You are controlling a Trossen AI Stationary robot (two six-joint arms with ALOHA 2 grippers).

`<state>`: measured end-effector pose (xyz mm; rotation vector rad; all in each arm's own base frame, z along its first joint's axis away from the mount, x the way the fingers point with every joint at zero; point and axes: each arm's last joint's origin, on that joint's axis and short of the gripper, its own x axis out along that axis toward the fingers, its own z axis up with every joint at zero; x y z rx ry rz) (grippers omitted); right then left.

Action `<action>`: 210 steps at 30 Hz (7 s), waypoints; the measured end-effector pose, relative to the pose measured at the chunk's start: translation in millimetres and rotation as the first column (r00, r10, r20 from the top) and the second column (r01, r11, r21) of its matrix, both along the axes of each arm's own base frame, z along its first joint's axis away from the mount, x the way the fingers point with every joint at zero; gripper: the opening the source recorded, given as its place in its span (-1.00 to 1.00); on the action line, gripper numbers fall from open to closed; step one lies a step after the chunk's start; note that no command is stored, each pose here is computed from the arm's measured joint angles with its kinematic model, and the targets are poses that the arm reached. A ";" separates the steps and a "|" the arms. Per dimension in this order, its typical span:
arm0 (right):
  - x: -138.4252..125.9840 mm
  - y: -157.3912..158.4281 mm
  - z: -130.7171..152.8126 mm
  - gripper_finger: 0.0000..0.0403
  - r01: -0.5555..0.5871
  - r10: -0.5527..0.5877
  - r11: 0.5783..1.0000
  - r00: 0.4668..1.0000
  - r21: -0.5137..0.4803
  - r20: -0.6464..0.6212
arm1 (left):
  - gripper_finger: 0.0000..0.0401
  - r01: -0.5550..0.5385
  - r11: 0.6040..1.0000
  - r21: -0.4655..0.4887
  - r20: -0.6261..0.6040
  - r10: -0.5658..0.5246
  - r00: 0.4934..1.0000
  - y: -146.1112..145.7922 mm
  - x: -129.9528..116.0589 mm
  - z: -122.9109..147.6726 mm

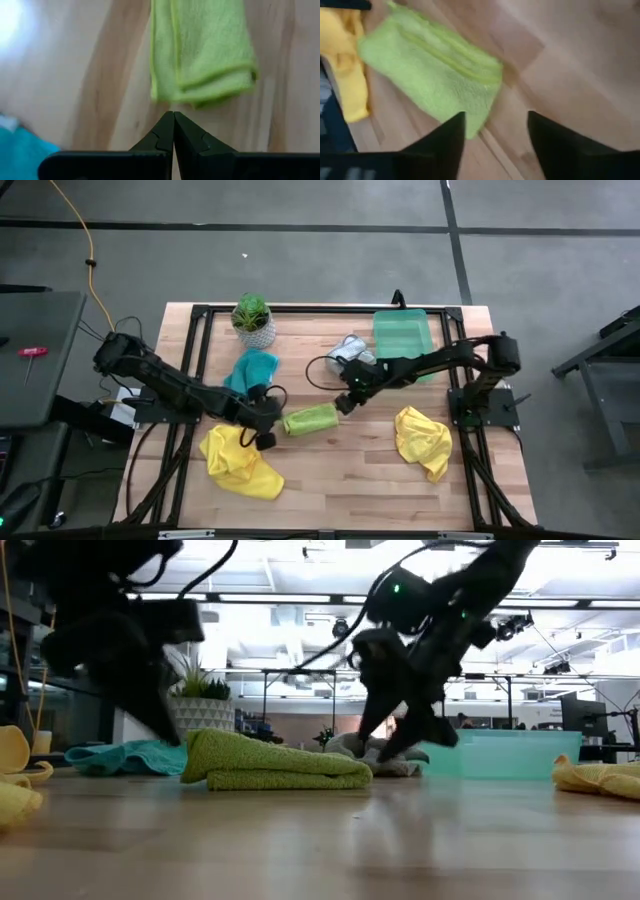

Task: Fold microfiber towels
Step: Put the folded green microfiber cloth into the green bin

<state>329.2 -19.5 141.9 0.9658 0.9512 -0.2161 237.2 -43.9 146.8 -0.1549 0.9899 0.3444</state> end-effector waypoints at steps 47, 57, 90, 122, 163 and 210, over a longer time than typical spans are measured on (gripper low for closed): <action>18.2 27.4 -20.2 -0.93 0.006 -0.012 0.997 0.997 0.082 0.071 | -1.00 0.117 0.983 -0.142 0.218 -0.085 0.972 3.9 17.7 -24.6; -44.5 -4.0 92.1 -0.99 0.043 -0.026 0.995 0.984 -0.093 0.178 | -1.00 0.013 1.000 -0.015 0.407 -0.006 0.913 19.6 -30.0 59.8; -197.5 -159.0 103.5 -1.00 0.325 -0.410 0.860 0.899 -0.393 -0.155 | -1.00 -0.154 0.987 0.036 0.639 0.096 0.764 28.9 -47.8 100.1; -180.8 -213.4 109.6 -0.99 0.355 -0.379 0.871 0.925 -0.340 -0.003 | -1.00 -0.180 0.983 0.027 0.642 0.121 0.757 29.5 -48.2 100.0; -115.4 -228.0 114.5 -1.00 0.233 -0.201 0.970 0.925 -0.064 0.322 | -1.00 -0.202 0.978 0.041 0.638 0.130 0.759 30.0 -47.5 98.9; -113.2 -255.1 69.3 -1.00 0.440 -0.445 0.895 0.884 0.065 0.144 | -1.00 -0.208 0.978 0.019 0.637 0.149 0.756 30.0 -47.7 98.2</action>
